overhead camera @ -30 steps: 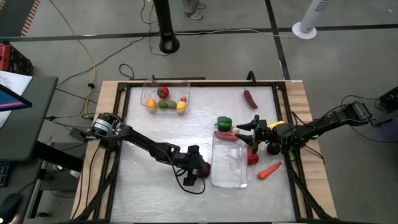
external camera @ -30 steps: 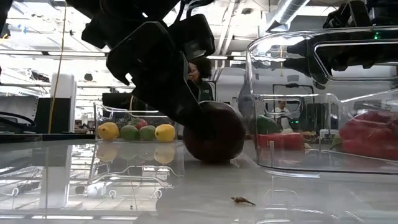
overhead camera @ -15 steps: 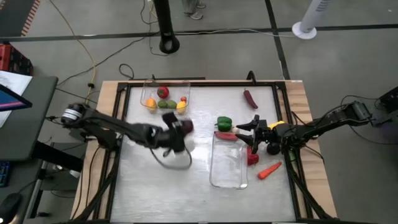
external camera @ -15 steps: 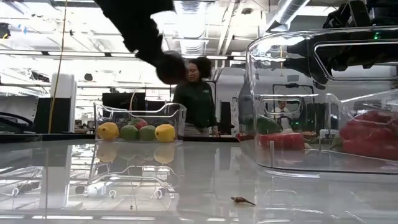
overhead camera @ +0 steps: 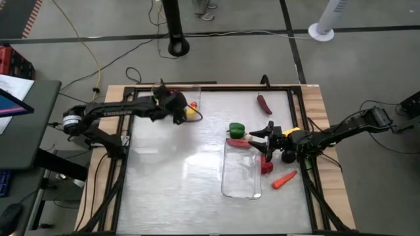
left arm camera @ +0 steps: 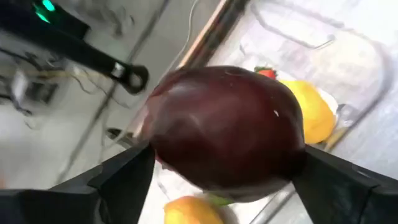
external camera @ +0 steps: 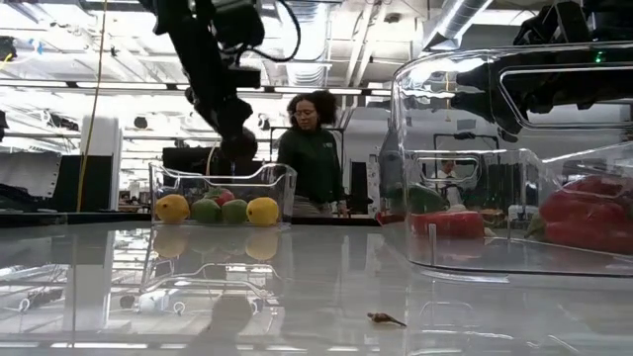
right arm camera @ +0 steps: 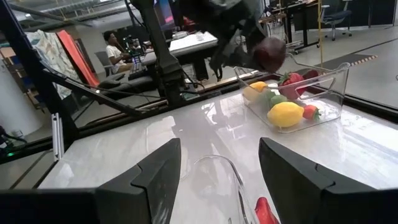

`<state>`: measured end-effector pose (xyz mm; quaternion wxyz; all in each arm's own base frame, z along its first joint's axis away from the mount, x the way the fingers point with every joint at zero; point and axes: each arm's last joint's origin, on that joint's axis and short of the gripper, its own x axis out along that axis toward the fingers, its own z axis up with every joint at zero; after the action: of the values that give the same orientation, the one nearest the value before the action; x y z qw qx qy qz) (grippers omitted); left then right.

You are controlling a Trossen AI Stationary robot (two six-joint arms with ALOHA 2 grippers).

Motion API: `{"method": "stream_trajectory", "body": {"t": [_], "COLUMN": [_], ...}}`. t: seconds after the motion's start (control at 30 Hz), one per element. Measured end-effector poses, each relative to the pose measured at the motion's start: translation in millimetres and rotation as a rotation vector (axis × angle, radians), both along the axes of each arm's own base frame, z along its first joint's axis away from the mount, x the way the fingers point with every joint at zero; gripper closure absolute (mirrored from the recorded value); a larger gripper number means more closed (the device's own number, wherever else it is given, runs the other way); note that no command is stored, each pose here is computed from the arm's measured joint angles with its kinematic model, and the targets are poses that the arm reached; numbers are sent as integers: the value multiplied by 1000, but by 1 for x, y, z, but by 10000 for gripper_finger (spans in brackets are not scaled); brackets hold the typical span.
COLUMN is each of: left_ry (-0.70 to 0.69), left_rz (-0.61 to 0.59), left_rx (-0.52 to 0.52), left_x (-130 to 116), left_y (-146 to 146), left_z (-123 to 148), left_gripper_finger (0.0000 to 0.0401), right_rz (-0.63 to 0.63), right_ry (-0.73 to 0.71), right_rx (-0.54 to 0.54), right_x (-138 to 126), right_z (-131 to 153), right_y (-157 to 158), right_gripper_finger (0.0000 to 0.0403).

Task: Sort produce into baskets
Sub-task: Put the apple into the top transparent bin, then put the top red chili pepper into the bottom transparent bin

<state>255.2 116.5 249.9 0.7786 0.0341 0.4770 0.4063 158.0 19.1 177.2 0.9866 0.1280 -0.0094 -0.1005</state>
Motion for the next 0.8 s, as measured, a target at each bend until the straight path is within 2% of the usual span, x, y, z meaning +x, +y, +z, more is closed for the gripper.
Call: {"method": "stream_trajectory", "body": {"t": [0.17,0.3,0.4,0.5,0.6,0.7,0.8], "left_ry": [6,-25,-117,-279,-385,-462,-558], "left_rz": [-28,-122,-206,-343,-466,-504,-523], "left_rx": [-59,2,22,-6,-8,-15,-65], "left_x": [-5,-2,-2,2,2,-5,-12], "left_y": [5,-10,-25,-40,-54,-62,-74], "left_z": [0,14,29,37,23,0,-17], "left_gripper_finger": [33,34,38,40,40,40,40], "right_rz": [0,0,-12,-122,-260,-423,-568], "right_ry": [3,3,1,54,207,370,485], "right_rx": [-1,0,12,11,-23,-42,-38], "right_x": [0,0,0,5,12,16,17], "right_z": [0,0,0,5,13,20,27], "right_y": [0,0,-1,-5,-16,-33,-57], "right_gripper_finger": [159,159,159,159,159,159,159]}}
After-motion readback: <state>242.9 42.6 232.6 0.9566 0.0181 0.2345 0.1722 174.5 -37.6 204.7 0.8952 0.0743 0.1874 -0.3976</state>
